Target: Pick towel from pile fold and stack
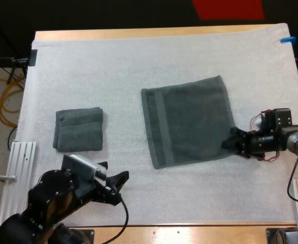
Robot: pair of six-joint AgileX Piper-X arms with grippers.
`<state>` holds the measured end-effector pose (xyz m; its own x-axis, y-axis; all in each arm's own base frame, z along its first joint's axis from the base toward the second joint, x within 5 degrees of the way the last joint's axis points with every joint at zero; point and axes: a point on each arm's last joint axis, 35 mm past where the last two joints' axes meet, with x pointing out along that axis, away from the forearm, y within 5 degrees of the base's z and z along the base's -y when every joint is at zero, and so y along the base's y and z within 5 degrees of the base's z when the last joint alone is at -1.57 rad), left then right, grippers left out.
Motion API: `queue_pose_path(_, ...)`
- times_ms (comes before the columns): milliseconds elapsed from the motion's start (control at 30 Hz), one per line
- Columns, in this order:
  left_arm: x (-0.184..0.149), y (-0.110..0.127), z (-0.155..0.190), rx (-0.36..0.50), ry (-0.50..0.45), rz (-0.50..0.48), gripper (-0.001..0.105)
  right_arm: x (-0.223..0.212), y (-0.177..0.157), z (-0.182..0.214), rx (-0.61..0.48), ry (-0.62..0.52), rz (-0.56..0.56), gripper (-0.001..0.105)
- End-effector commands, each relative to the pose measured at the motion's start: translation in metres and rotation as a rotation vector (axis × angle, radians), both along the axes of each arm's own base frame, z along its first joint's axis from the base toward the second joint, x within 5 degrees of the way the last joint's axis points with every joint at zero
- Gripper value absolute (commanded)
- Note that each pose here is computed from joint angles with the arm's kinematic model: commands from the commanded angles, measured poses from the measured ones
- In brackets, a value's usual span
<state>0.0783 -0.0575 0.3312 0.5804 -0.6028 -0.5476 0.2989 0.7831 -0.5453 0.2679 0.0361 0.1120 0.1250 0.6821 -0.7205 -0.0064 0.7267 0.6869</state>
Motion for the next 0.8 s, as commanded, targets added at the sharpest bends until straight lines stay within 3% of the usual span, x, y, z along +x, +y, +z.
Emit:
queue_pose_path(0,0.005,-0.003,0.000,-0.001,0.008,0.000,0.064,-0.004,0.001,-0.003,-0.004,0.014,0.029,0.000)
queue_pose_path(233,0.035,-0.025,-0.017,0.038,0.138,-0.048,0.064,-0.010,-0.001,-0.005,-0.072,0.022,0.078,0.000)
queue_pose_path(500,0.094,-0.063,-0.044,0.017,0.160,-0.080,0.064,-0.010,-0.001,-0.006,-0.089,0.014,0.087,0.000)
queue_pose_path(767,0.132,-0.088,-0.112,0.112,0.399,-0.067,0.066,-0.010,-0.001,-0.006,-0.089,0.014,0.087,0.000)
